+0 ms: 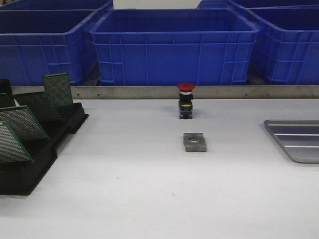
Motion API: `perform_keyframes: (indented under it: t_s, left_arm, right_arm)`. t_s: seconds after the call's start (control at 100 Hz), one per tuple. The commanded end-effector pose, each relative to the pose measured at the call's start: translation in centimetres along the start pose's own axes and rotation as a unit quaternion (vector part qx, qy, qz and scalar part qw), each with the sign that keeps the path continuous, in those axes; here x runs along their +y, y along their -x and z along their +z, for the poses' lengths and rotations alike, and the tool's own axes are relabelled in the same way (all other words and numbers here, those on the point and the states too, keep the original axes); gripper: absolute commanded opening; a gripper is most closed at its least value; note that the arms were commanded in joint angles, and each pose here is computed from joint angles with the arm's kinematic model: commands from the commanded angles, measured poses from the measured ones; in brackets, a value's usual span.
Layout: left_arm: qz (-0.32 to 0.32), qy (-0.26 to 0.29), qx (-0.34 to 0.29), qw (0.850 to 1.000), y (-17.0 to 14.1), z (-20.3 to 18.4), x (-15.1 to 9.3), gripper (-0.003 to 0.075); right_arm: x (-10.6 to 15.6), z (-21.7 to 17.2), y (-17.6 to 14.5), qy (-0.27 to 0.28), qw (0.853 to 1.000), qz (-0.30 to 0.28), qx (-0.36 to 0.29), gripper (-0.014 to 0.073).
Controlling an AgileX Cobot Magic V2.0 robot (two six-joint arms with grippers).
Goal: Place circuit board on tray
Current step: 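Lower the left gripper into the rack around a green circuit board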
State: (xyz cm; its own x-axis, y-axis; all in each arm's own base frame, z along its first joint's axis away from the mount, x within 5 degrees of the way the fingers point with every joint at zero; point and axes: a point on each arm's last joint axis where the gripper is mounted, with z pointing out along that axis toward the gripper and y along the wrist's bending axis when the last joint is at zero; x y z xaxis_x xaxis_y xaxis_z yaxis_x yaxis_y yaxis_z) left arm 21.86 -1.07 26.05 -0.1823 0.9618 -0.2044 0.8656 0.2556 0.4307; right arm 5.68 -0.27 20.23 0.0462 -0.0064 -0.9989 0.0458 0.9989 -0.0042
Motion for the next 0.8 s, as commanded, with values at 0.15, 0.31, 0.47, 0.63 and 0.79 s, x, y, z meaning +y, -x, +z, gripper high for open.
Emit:
perform_keyframes:
  t_s: [0.15,0.31,0.47,0.63,0.79]
  left_arm:
    - [-0.002,-0.021,0.013,1.0,0.0,3.0,1.4,0.0396]
    - [0.014,-0.038,0.032,0.999,-0.4,4.7,1.6,0.0377]
    - [0.018,-0.031,0.034,0.999,-0.5,4.9,1.8,0.0287]
    - [0.02,-0.014,0.032,0.999,-0.4,4.9,2.1,0.0091]
    - [0.028,-0.009,0.037,0.999,-0.5,4.7,2.2,-0.002]
  right_arm:
    - [0.0,-0.3,1.3,0.0,0.998,-0.007,-0.058,-0.0062]
    - [0.0,-0.3,1.3,0.0,0.998,-0.007,-0.058,-0.0062]
    - [0.0,-0.3,1.3,0.0,0.998,-0.007,-0.058,-0.0062]
    - [0.0,-0.3,1.3,0.0,0.998,-0.007,-0.058,-0.0062]
    - [0.0,-0.3,1.3,0.0,0.998,-0.007,-0.058,-0.0062]
